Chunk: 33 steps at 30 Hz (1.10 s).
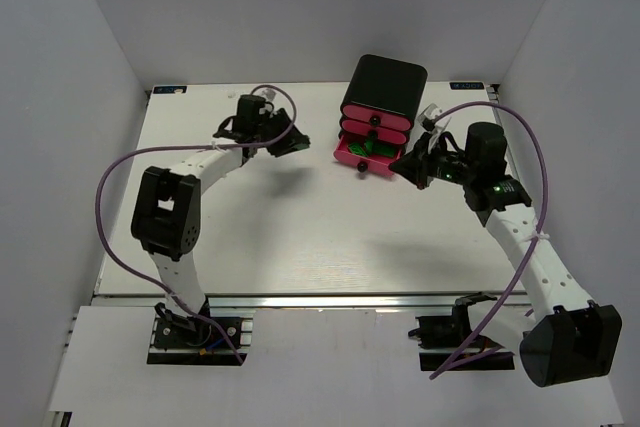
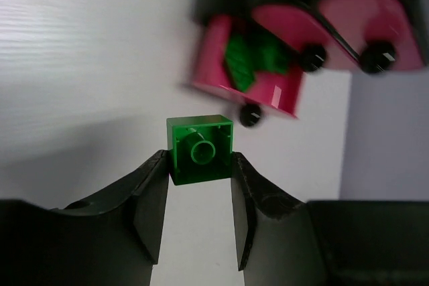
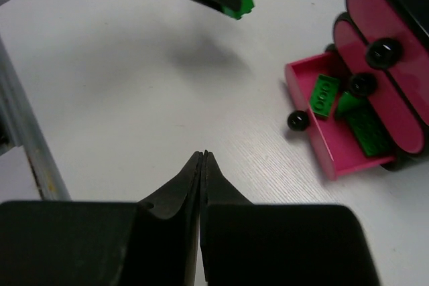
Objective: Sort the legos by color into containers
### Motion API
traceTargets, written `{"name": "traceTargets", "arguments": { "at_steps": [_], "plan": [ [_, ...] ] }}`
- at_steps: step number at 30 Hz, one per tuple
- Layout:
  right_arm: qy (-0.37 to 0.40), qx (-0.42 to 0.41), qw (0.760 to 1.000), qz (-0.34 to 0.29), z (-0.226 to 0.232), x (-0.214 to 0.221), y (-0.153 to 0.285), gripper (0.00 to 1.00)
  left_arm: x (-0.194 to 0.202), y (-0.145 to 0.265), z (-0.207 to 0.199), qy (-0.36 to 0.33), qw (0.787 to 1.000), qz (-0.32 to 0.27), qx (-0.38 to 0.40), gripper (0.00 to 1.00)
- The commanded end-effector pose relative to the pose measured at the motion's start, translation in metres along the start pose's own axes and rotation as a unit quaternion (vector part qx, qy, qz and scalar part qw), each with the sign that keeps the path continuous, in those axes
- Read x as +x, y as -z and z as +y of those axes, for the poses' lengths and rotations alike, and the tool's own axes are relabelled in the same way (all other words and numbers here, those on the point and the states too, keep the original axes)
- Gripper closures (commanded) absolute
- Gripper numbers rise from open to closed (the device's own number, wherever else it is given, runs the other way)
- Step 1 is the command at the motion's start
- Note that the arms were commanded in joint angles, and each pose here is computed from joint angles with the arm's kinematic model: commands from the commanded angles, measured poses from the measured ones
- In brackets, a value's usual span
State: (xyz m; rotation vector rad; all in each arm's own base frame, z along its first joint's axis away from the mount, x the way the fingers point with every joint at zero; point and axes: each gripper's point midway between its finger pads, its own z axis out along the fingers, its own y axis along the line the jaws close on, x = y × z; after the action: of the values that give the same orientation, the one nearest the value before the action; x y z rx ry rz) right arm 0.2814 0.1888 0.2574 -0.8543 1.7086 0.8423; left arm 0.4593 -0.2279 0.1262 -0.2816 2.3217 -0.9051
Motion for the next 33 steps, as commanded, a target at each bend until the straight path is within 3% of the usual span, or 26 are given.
{"name": "traceTargets", "arguments": {
  "at_steps": [1, 9, 18, 21, 26, 30, 33],
  "plan": [
    [0.001, 0.071, 0.997, -0.013, -0.030, -0.003, 0.005, 1.00, 0.016, 0.020, -0.073, -0.016, 0.992, 0.018, 0.121, 0.94],
    [-0.006, 0.120, 0.992, -0.031, -0.054, -0.006, 0.023, 0.99, 0.044, -0.008, -0.128, -0.005, 0.986, 0.040, 0.159, 0.92],
    [-0.010, 0.110, 0.993, -0.040, -0.054, -0.004, 0.028, 0.98, 0.042, -0.052, -0.132, 0.009, 0.991, 0.015, 0.132, 0.88],
    [-0.011, 0.109, 0.993, -0.041, -0.054, -0.004, 0.029, 0.96, 0.041, -0.066, -0.129, 0.015, 0.992, 0.019, 0.123, 0.81],
    [-0.013, 0.108, 0.993, -0.040, -0.055, -0.001, 0.029, 0.95, 0.039, -0.077, -0.136, 0.018, 0.992, 0.018, 0.126, 0.49],
    [-0.014, 0.101, 0.994, -0.038, -0.054, 0.000, 0.028, 0.94, 0.034, -0.081, -0.140, 0.019, 0.991, 0.014, 0.129, 0.42],
    [-0.008, 0.091, 0.995, -0.037, -0.052, 0.002, 0.028, 0.86, 0.032, -0.078, -0.142, 0.017, 0.992, 0.015, 0.126, 0.36]
  ]
}}
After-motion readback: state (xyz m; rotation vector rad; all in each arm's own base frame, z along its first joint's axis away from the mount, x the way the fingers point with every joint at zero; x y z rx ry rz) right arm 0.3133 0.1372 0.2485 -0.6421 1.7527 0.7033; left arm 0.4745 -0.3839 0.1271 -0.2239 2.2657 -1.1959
